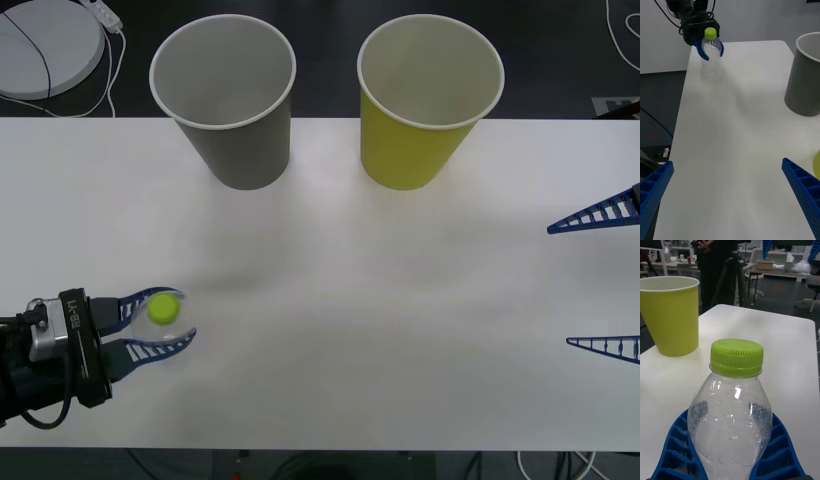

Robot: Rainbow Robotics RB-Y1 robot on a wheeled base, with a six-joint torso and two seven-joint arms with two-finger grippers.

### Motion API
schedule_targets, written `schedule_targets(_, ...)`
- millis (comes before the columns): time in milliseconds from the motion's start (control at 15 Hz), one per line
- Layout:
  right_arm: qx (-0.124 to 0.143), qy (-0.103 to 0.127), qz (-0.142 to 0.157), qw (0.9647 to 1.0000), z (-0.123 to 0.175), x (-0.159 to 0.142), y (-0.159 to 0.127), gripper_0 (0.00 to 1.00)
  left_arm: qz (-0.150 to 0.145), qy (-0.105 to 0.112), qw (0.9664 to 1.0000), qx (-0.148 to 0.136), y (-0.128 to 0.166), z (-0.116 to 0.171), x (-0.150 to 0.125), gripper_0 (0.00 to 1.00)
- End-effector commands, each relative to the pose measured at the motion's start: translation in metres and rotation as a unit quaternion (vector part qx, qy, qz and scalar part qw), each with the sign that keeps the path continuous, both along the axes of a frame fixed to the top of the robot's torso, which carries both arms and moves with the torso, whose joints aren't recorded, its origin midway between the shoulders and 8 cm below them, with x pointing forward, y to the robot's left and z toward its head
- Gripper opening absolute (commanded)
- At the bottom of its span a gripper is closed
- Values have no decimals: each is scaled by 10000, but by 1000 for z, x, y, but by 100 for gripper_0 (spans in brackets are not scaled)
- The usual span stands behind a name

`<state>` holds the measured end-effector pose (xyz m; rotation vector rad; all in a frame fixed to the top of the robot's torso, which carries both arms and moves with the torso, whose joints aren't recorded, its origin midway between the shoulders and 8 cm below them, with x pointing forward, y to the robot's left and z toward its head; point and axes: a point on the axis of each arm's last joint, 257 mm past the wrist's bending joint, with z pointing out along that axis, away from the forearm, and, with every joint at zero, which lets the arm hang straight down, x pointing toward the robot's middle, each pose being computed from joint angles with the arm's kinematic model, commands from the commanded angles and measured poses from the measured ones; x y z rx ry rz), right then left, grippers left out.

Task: Put the can into the green bin and the plastic bottle into the gray bin

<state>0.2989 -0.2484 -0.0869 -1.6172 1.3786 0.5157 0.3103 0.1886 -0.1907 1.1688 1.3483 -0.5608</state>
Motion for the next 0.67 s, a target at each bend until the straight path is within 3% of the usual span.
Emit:
schedule_targets(67,0,0,0,10000,0,0,0,100,429,20,9991,-49,15,6,19,0)
schedule_targets(667,0,0,0,10000,0,0,0,100,1140,106,9934,-65,57,28,50,0)
